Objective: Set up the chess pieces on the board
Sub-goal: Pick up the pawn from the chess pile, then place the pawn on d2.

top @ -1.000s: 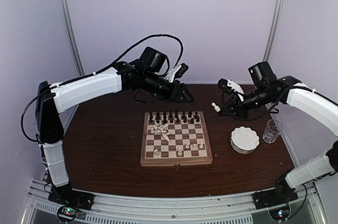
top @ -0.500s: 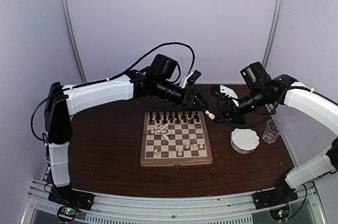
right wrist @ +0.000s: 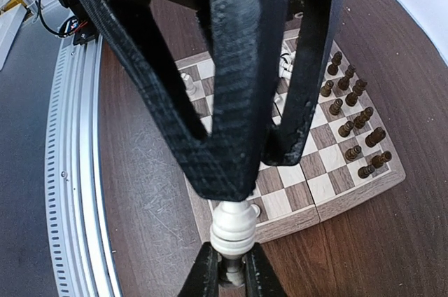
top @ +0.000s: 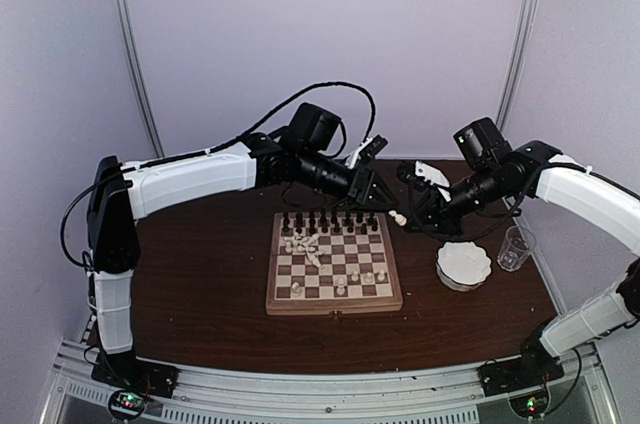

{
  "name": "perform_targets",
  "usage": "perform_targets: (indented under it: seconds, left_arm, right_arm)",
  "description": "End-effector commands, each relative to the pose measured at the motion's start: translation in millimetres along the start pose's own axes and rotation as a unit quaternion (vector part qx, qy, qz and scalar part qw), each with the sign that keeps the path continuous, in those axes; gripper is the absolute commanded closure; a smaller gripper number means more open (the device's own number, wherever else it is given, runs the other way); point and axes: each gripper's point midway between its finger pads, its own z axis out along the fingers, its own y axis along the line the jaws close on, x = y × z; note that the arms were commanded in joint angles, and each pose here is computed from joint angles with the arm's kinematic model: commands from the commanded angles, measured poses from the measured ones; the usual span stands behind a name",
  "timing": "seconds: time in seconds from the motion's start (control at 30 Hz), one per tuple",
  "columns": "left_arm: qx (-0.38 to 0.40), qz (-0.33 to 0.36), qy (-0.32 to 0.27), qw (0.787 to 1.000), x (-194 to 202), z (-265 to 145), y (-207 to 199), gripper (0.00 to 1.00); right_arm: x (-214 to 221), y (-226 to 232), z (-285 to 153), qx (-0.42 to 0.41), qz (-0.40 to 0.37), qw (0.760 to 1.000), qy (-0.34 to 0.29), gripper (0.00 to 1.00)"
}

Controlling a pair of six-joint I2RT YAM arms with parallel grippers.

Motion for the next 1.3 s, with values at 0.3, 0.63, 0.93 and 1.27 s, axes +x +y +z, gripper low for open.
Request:
perform_targets:
  seconds: [0.3,0.63,0.93,1.27]
  left_arm:
    - [0.016,0.011,0.005,1.000,1,8,-7,0.69]
    - [0.017,0.011,0.005,1.000,0,10,-5,0.87]
    - [-0.088,0.066,0.014,0.994,3,-28,3,0.93]
    - [-0.304,0.087,0.144,0.938,87,-67,87,0.93]
  right_arm:
    - [-9,-7,-1,0.018,-0.006,1.000,-0.008,0.92]
    - [-6,-7,0,0.019,-0.005,1.000,-0.007,0.92]
    - [12,-9,5,0.036,-0.006,0.999,0.007,0.93]
    - [28,-27,-2,0.069,0.006,0.998,0.005,0.93]
